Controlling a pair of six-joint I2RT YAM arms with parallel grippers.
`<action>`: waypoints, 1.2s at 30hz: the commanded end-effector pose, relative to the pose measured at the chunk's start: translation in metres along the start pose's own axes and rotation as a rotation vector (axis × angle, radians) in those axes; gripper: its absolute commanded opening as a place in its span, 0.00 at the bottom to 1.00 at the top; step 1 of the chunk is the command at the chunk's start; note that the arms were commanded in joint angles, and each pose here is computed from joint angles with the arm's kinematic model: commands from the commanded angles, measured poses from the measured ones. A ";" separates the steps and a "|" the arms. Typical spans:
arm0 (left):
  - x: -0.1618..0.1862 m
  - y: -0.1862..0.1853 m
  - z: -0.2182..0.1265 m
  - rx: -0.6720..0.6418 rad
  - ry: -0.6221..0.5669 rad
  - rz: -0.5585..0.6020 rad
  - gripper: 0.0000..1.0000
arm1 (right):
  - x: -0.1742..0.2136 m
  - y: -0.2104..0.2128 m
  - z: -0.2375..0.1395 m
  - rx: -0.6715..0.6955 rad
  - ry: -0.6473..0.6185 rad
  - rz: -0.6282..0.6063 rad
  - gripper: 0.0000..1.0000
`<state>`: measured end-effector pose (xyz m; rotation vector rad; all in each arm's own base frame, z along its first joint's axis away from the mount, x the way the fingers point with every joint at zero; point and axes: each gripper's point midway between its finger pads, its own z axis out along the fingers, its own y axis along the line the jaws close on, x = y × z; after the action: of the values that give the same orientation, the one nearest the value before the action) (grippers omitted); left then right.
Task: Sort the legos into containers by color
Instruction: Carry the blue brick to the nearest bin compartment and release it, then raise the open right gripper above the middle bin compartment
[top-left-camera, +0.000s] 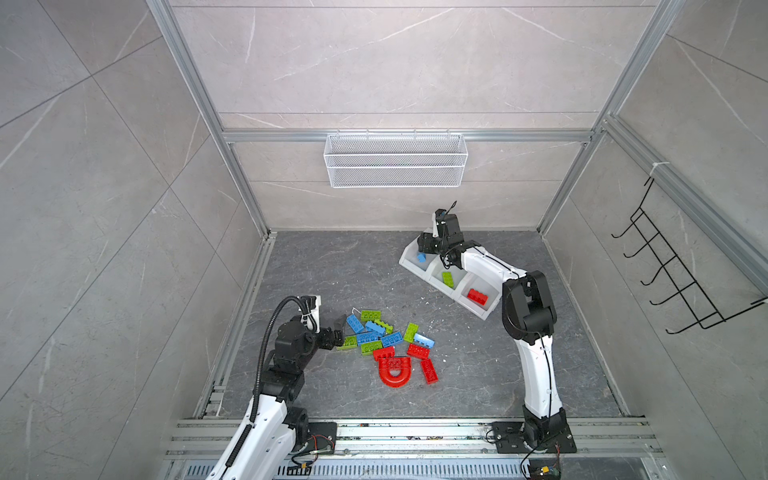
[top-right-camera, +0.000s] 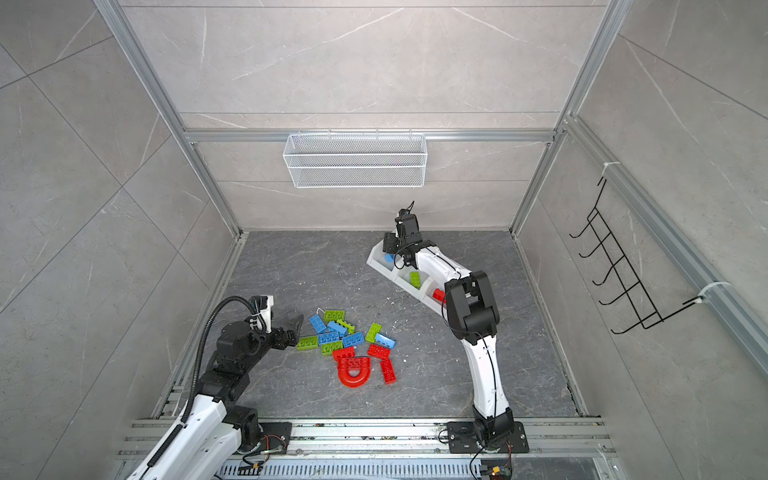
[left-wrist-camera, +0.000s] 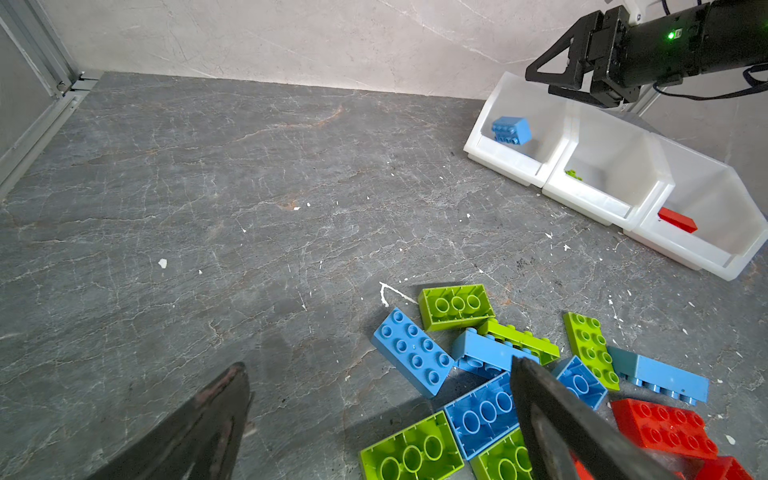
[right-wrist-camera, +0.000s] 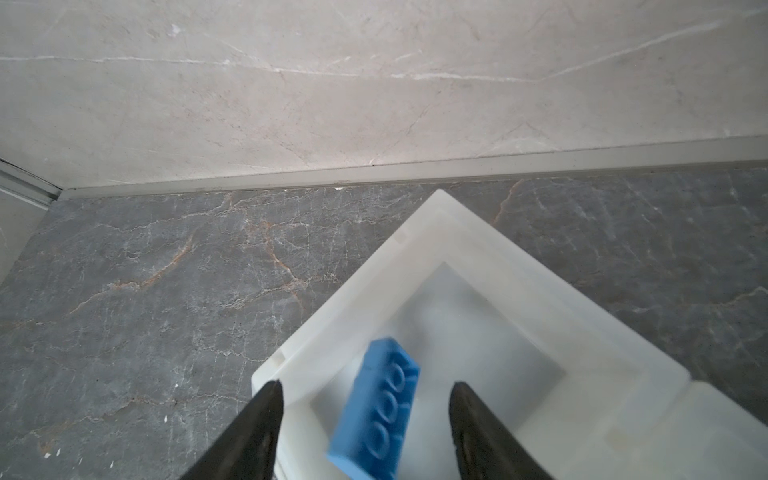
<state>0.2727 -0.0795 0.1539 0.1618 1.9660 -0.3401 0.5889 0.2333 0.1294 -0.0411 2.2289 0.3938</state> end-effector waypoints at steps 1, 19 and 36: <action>-0.006 -0.005 -0.002 0.023 -0.020 0.002 1.00 | -0.011 0.000 -0.030 0.017 -0.004 -0.016 0.68; -0.007 -0.003 -0.002 0.013 -0.021 -0.001 1.00 | 0.078 -0.098 -0.160 0.360 0.169 -0.005 0.70; -0.007 -0.003 -0.002 0.010 -0.024 -0.004 1.00 | 0.089 -0.124 -0.099 0.349 0.294 0.068 0.69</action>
<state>0.2727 -0.0793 0.1547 0.1608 1.9630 -0.3388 0.4709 0.0928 0.0878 0.1713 2.5489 0.0088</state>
